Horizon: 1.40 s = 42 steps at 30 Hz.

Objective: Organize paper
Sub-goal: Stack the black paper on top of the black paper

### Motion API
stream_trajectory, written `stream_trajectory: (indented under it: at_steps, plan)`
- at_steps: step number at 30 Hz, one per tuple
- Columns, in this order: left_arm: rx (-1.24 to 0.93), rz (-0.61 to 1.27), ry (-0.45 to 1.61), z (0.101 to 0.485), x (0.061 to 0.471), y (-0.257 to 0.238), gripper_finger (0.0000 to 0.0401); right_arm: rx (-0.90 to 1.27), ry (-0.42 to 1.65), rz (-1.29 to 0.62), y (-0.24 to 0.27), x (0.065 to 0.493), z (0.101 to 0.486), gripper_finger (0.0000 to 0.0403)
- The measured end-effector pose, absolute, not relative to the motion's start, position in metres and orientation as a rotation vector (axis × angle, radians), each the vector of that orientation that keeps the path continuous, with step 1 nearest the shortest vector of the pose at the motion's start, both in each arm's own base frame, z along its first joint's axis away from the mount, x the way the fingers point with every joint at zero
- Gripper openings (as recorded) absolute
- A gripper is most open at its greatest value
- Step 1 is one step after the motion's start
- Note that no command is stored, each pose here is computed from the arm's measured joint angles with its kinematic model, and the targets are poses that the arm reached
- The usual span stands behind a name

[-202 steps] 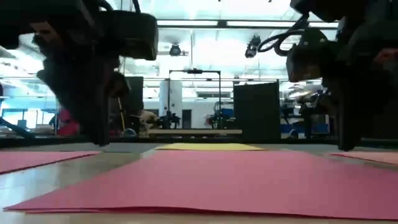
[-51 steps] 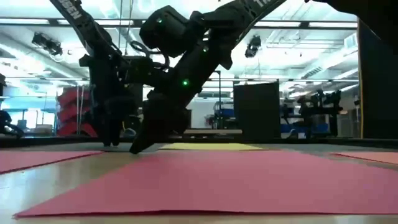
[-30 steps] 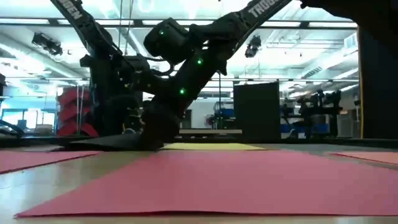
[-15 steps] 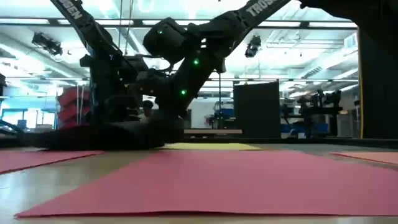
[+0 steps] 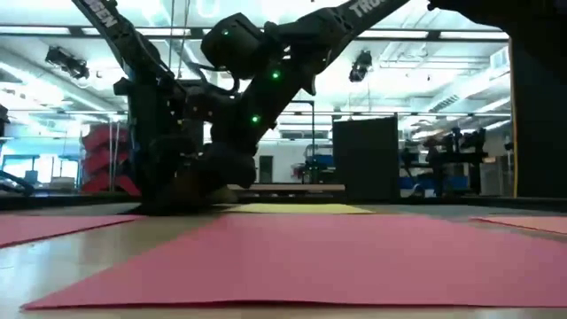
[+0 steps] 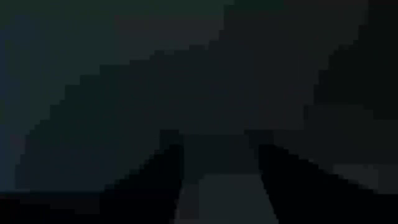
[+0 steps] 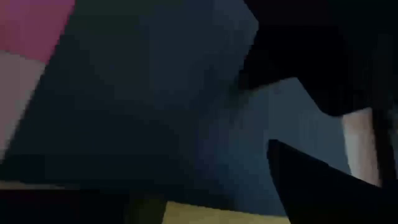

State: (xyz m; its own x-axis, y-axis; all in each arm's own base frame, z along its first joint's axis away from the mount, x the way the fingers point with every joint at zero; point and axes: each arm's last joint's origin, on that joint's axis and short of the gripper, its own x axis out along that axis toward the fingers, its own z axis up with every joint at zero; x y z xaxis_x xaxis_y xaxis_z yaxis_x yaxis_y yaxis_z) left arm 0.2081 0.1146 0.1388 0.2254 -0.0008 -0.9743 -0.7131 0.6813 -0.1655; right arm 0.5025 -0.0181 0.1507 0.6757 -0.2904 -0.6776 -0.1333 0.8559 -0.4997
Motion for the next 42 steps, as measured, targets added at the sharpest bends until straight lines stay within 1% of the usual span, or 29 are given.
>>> stream_trajectory:
  at_steps: [4, 11, 12, 18, 22, 28, 32, 36, 39, 42]
  plan:
    - [-0.691, 0.549, 1.263, 0.139, 0.208, 0.115, 0.0186, -0.534, 0.833, -0.078, -0.025, 0.502, 0.151, 0.0139]
    - [-0.669, 0.534, 1.267, 0.139, 0.208, 0.115, 0.0186, -0.503, 0.822, -0.013, -0.03, 0.502, 0.15, 0.0019]
    - [-0.665, 0.535, 1.266, 0.139, 0.208, 0.115, 0.0186, -0.507, 0.825, -0.005, -0.03, 0.502, 0.15, 0.001]
    - [-0.566, 0.558, 1.23, 0.155, 0.208, 0.117, 0.0186, -0.516, 0.84, 0.003, -0.03, 0.501, 0.149, 0.0001]
    - [-0.496, 0.58, 1.13, 0.181, 0.207, 0.118, 0.0187, -0.508, 0.842, -0.001, -0.03, 0.501, 0.149, 0.0]
    - [-0.418, 0.615, 0.955, 0.23, 0.192, 0.11, 0.0186, -0.488, 0.857, -0.011, -0.035, 0.499, 0.148, 0.0]
    - [-0.327, 0.52, 0.806, 0.264, 0.178, 0.087, 0.0186, -0.479, 0.856, -0.009, -0.038, 0.499, 0.148, 0.0]
    - [-0.26, 0.381, 0.718, 0.285, 0.163, 0.052, 0.0186, -0.47, 0.852, 0.006, -0.039, 0.499, 0.148, 0.0]
    - [-0.25, 0.335, 0.73, 0.288, 0.156, 0.028, 0.0187, -0.467, 0.85, 0.013, -0.038, 0.499, 0.148, 0.0]
    - [-0.198, 0.362, 0.808, 0.28, 0.155, 0.008, 0.0186, -0.463, 0.847, 0.025, -0.038, 0.499, 0.148, 0.0]
